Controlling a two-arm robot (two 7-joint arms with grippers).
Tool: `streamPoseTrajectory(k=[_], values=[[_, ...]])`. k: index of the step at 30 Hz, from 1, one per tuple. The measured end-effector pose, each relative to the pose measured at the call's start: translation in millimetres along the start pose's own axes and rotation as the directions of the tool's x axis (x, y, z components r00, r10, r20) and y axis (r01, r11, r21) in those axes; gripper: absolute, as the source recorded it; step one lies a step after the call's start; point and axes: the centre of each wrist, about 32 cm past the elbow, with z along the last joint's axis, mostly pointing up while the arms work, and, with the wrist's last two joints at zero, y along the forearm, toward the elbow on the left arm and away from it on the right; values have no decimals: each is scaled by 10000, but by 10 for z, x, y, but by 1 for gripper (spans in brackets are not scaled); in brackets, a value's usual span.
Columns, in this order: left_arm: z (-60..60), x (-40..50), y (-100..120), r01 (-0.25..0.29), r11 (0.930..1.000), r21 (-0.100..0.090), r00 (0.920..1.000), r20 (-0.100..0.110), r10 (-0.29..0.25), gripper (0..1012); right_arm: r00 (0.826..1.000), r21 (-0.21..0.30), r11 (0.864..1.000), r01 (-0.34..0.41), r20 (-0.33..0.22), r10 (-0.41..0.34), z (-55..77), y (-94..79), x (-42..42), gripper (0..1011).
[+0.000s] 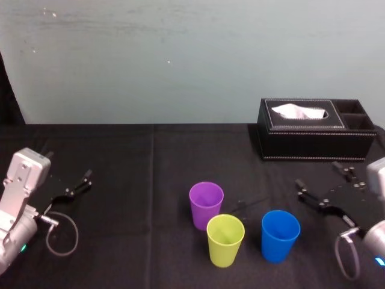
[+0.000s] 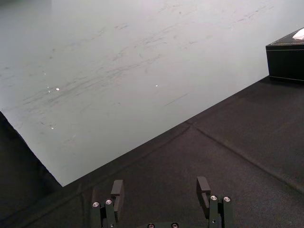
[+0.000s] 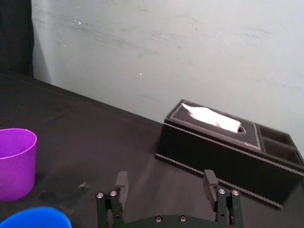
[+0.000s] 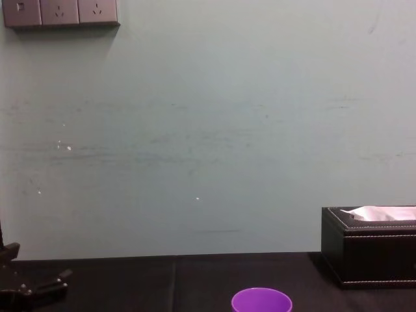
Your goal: Stack the three plastic cups sequentially using one hand.
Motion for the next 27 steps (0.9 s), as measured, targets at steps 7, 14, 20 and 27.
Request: streamPoseTrajectory(k=[7,14,20,27], values=[[0,0,0,1,10000,0,10000,1,-1,1000,9966,-776,9966,-263,-803,201,52,-374,105,1002],[0,0,0,0,10000,0,10000,0,0,1000,9880,-1408,9859,-906,-1370,712,70,-703,95,1000],[0,0,0,0,10000,0,10000,1,0,1000,9764,-1582,9789,-1292,-1923,978,76,-899,25,1002],[0,0,0,1,10000,0,10000,0,-1,1000,9626,-1571,9717,-1764,-2337,1370,85,-967,-99,1002]])
